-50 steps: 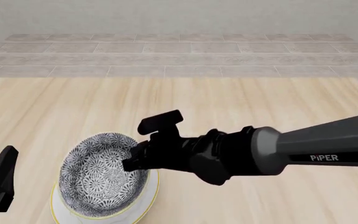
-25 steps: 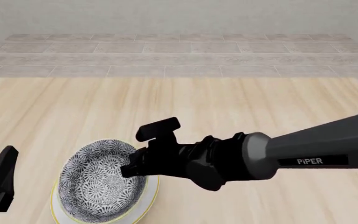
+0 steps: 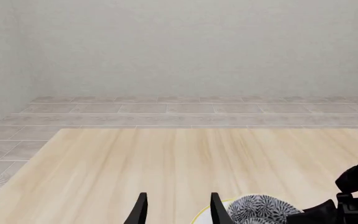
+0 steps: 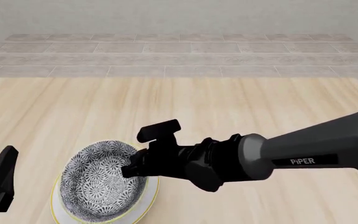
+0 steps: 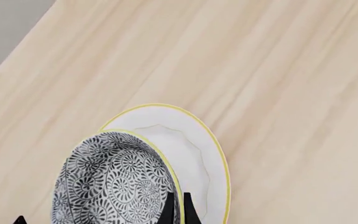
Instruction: Put the bowl on the plate.
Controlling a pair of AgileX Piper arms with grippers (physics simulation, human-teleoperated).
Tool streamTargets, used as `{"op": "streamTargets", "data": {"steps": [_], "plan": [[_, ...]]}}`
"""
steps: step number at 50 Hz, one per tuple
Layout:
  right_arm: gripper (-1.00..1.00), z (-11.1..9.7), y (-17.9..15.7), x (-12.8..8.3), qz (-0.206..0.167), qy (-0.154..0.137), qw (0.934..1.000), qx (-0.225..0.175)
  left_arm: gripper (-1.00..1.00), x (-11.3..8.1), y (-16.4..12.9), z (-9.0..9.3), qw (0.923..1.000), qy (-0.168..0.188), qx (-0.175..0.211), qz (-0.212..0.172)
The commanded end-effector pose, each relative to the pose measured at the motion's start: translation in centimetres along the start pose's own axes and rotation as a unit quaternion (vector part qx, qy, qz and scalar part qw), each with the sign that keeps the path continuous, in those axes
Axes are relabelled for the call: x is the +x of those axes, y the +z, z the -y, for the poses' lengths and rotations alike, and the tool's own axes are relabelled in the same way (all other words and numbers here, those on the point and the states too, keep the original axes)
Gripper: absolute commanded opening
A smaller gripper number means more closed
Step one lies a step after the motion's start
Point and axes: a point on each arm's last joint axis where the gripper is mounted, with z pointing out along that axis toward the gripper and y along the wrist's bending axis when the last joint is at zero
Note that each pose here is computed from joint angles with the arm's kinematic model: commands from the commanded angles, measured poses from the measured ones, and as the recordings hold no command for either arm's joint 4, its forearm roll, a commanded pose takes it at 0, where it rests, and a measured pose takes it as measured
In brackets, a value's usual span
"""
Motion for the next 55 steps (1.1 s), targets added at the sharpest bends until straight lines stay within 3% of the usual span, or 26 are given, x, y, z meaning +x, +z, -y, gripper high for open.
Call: {"op": "streamTargets", "data": {"steps": [1,28,29,55], "plan": [[-1.00,0.3,0.2,-0.1,0.001,0.002,1.0000,0.003,1.00,0.0,0.0,0.0,1.0000,0.000,0.000,0.000],[-1.00,0.1,0.7,0.1,-0.003,-0.009,0.9999,0.002,1.00,0.0,0.0,0.0,1.0000,0.000,0.000,0.000],[1.00,0.4,0.8,0.0,-0.006,-0.004,0.9999,0.007,1.00,0.0,0.0,0.0,1.0000,0.000,0.000,0.000],[1.00,0.4,-0.5,-1.0,0.010,0.000,0.9999,0.005,1.00,0.0,0.0,0.0,1.0000,0.000,0.000,0.000]]}}
